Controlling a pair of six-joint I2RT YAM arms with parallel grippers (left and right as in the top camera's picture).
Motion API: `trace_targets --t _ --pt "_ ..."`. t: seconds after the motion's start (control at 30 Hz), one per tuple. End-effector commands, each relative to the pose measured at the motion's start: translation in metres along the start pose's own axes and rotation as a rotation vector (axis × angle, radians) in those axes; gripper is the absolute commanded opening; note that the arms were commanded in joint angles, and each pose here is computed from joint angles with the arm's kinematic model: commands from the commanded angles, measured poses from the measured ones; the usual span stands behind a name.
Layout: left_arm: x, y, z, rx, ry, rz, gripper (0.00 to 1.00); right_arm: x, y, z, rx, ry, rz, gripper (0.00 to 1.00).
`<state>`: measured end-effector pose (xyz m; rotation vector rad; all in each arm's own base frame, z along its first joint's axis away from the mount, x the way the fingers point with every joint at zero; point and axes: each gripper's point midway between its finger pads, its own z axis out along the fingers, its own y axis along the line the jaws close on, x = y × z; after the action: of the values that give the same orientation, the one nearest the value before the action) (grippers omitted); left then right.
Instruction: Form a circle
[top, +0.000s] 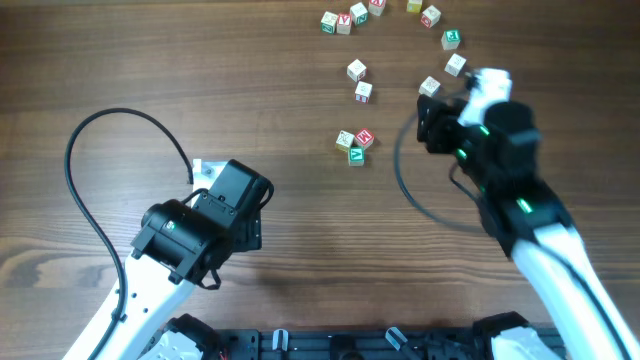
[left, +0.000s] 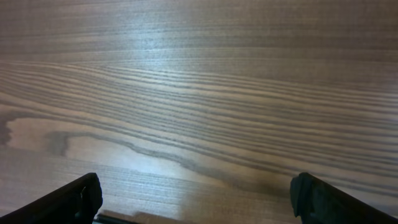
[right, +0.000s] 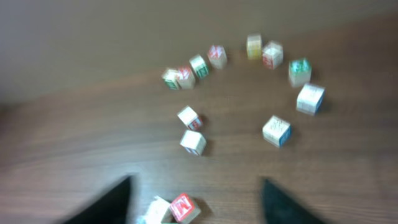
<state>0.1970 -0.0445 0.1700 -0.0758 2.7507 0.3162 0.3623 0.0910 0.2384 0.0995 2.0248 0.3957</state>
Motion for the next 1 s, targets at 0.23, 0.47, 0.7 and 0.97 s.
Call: trace_targets --t 0.23,0.47,0.7,0.97 --pt "0.001 0.0 0.0 0.007 0.002 -0.02 1.0 -0.011 0.002 -0.106 -0.005 -0.092 -0.051 1.0" --pt "0.001 0.0 0.0 0.007 0.002 -0.02 1.0 0.004 -0.013 -0.105 0.074 -0.032 -0.126 1.0" --pt "0.001 0.0 0.0 0.007 0.002 -0.02 1.0 -0.008 -0.03 -0.137 0.147 -0.185 -0.235 1.0" --pt "0.001 0.0 0.0 0.007 0.002 -0.02 1.0 -0.007 -0.043 -0.173 0.093 -0.618 -0.236 1.0"
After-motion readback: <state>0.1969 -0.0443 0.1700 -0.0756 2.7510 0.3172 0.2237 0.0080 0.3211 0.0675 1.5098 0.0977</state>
